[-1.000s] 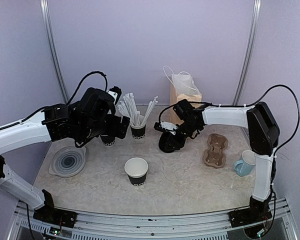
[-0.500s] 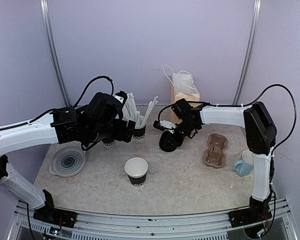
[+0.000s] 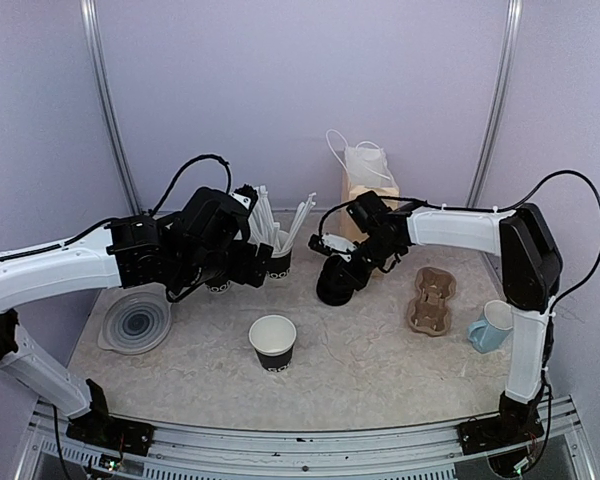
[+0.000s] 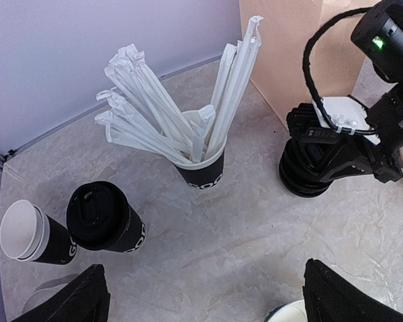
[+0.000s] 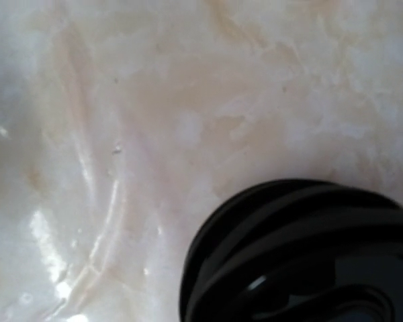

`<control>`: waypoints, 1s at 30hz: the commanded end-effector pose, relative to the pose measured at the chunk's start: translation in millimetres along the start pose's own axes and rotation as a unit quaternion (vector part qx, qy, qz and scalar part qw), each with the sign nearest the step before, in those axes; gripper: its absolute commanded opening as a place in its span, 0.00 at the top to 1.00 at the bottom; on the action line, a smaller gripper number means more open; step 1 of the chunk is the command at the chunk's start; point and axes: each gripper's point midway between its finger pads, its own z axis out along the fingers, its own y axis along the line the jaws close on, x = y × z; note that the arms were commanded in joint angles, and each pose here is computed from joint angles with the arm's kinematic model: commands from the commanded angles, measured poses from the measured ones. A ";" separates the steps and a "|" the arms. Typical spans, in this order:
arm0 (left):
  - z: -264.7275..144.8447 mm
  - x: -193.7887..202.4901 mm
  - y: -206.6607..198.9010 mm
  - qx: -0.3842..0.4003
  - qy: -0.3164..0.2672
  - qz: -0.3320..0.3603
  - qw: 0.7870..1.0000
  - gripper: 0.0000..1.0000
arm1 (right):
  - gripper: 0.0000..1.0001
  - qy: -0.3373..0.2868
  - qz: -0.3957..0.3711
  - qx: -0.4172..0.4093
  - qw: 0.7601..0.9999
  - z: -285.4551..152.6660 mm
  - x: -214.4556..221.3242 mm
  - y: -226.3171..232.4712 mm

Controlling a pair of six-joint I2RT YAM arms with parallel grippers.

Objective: Pack the takeout coffee

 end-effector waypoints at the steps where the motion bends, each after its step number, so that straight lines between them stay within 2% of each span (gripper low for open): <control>1: 5.6 2.6 -5.9 0.006 0.000 0.009 1.000 0.03 | 0.99 -0.025 -0.007 -0.006 1.000 -23.5 -14.1 13.3; 9: 10.8 -2.2 -17.2 0.038 -0.017 0.014 0.999 0.04 | 1.00 -0.061 -0.020 -0.023 0.998 -46.4 -26.8 26.7; 12: 12.0 -7.1 -28.3 0.073 -0.049 0.026 0.996 0.05 | 1.00 -0.082 -0.031 -0.052 0.995 -55.7 -31.8 38.7; 14: 6.4 -12.2 -38.6 0.113 -0.091 0.037 0.989 0.06 | 1.00 -0.107 -0.030 -0.093 0.989 -68.6 -39.1 51.4; 18: -21.3 -25.1 -59.1 0.200 -0.209 0.076 0.954 0.08 | 1.00 -0.200 -0.052 -0.228 0.952 -131.6 -64.1 90.3; 22: -47.3 -30.0 -65.0 0.239 -0.307 0.093 0.916 0.08 | 1.00 -0.285 -0.082 -0.304 0.905 -194.4 -82.0 123.6; 27: -61.1 -42.9 -80.0 0.260 -0.372 0.105 0.885 0.08 | 1.00 -0.316 -0.076 -0.400 0.857 -235.7 -87.4 150.3; 30: -67.7 -54.6 -92.8 0.274 -0.400 0.105 0.868 0.08 | 1.00 -0.319 -0.074 -0.432 0.840 -246.6 -86.6 157.4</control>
